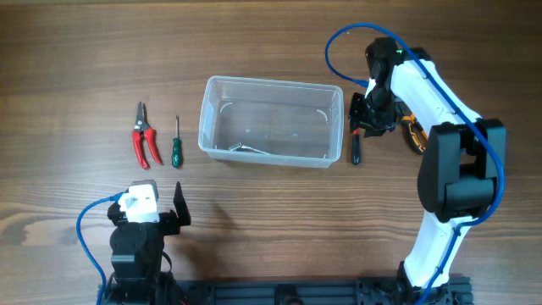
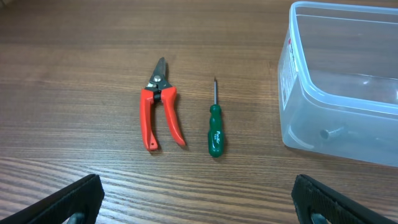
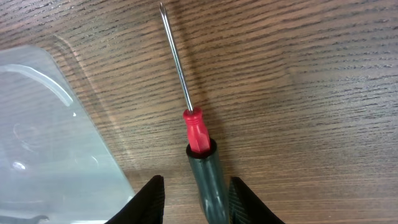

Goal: Pack container
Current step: 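Move the right gripper to the red-handled screwdriver and lower, then grasp the red-handled screwdriver with the right gripper and lift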

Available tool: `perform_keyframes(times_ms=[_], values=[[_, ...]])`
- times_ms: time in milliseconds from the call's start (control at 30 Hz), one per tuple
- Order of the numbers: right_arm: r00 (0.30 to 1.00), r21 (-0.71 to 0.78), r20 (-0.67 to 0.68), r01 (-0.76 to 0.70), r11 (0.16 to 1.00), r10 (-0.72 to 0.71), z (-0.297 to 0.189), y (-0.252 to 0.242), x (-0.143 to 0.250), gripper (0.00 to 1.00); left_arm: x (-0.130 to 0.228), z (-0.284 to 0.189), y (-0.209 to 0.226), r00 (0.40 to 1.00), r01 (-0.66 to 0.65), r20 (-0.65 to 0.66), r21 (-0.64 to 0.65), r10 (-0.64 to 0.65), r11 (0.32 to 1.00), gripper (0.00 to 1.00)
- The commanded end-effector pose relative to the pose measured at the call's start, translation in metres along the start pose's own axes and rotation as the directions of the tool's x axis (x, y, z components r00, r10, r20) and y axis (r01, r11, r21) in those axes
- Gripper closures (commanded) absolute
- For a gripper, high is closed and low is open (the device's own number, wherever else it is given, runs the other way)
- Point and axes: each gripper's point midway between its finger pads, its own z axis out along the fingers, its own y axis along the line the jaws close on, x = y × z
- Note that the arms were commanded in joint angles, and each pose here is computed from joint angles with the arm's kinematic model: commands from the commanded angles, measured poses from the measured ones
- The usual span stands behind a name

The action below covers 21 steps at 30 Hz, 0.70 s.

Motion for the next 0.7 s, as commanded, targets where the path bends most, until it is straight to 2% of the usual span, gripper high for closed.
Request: perform_keyframes(times_ms=[0,267,367,667], values=[[1.0,-0.015,-0.004,-0.019,1.0,0.019,-0.002,0.003,0.003,0.66,0.001,0.0,0.002,1.0,-0.015,0.004,-0.011,0.015,1.0,0.0],[1.0,0.003,-0.005,-0.02,1.0,0.02,-0.001,-0.001,0.004,0.67,0.001,0.0,0.002,1.0,-0.015,0.004,-0.011,0.015,1.0,0.0],[1.0,0.05,-0.011,-0.003,0.999,0.004,0.007,-0.012,0.008,0.66,0.001,0.0,0.002,1.0,-0.015,0.004,-0.011,0.015,1.0,0.0],[0.999,0.05,-0.031,-0.028,0.998,0.03,0.032,-0.018,0.019,0.66,0.001,0.0,0.002,1.0,-0.015,0.004,-0.011,0.015,1.0,0.0]])
